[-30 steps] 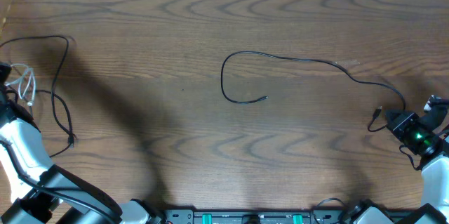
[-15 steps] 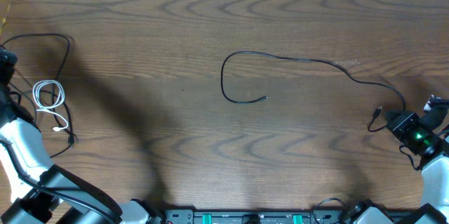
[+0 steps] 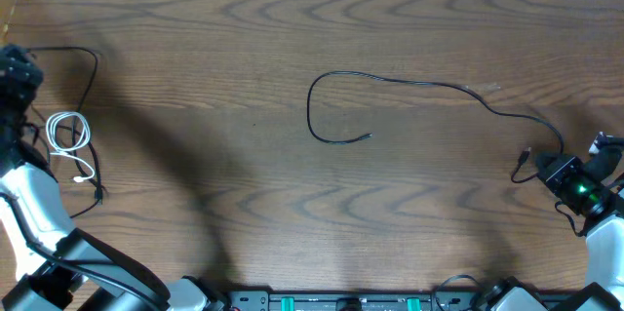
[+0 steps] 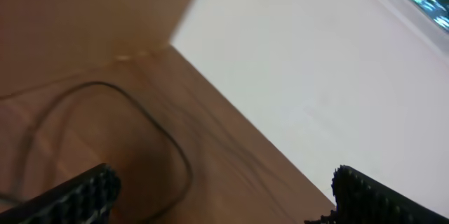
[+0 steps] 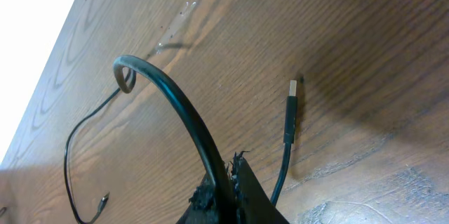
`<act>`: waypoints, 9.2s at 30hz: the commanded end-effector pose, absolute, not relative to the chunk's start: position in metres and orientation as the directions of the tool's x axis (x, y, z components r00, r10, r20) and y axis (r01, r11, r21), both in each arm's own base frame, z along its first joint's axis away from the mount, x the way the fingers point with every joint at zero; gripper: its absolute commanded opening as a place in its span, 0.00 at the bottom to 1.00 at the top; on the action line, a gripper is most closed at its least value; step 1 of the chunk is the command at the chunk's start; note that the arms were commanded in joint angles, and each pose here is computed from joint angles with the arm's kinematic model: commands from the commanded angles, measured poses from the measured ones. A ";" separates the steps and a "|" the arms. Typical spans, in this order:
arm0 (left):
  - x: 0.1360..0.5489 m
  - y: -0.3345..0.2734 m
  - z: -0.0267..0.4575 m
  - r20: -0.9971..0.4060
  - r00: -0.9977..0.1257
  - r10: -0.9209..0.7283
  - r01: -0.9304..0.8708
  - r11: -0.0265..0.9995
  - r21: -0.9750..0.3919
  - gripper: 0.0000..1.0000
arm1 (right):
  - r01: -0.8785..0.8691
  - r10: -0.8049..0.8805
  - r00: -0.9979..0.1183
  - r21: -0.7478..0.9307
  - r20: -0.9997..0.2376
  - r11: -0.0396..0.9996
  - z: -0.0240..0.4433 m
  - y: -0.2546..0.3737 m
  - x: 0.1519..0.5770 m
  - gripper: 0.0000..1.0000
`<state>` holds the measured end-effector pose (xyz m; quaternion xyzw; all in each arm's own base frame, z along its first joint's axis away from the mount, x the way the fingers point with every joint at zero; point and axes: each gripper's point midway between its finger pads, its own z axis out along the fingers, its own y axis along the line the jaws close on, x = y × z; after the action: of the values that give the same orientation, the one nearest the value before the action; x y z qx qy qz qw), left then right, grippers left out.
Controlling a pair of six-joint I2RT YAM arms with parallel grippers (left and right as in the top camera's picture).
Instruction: Untangle cables
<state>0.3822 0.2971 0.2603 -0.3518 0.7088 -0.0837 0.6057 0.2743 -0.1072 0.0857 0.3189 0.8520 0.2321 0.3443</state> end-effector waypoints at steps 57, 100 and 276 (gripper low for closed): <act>0.374 -0.226 0.067 -0.686 -0.534 0.494 0.808 0.537 -0.242 0.98 | 0.354 0.681 -0.567 0.608 -0.465 0.710 0.091 -0.105 0.277 0.02; 0.321 -0.389 0.141 -0.890 0.147 0.433 0.971 0.109 0.213 0.97 | -0.501 0.252 -0.790 0.826 -0.559 0.258 0.189 0.099 0.254 0.01; 0.372 0.252 0.196 -0.724 -0.266 -0.637 -0.562 0.713 -0.420 0.94 | -0.323 0.164 -0.865 0.778 -0.474 0.539 0.131 0.118 0.267 0.99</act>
<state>0.3759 0.2541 0.1795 -0.3906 0.7968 -0.0465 0.4586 0.2670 0.1172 0.1263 -0.0419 0.8424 0.4756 0.2498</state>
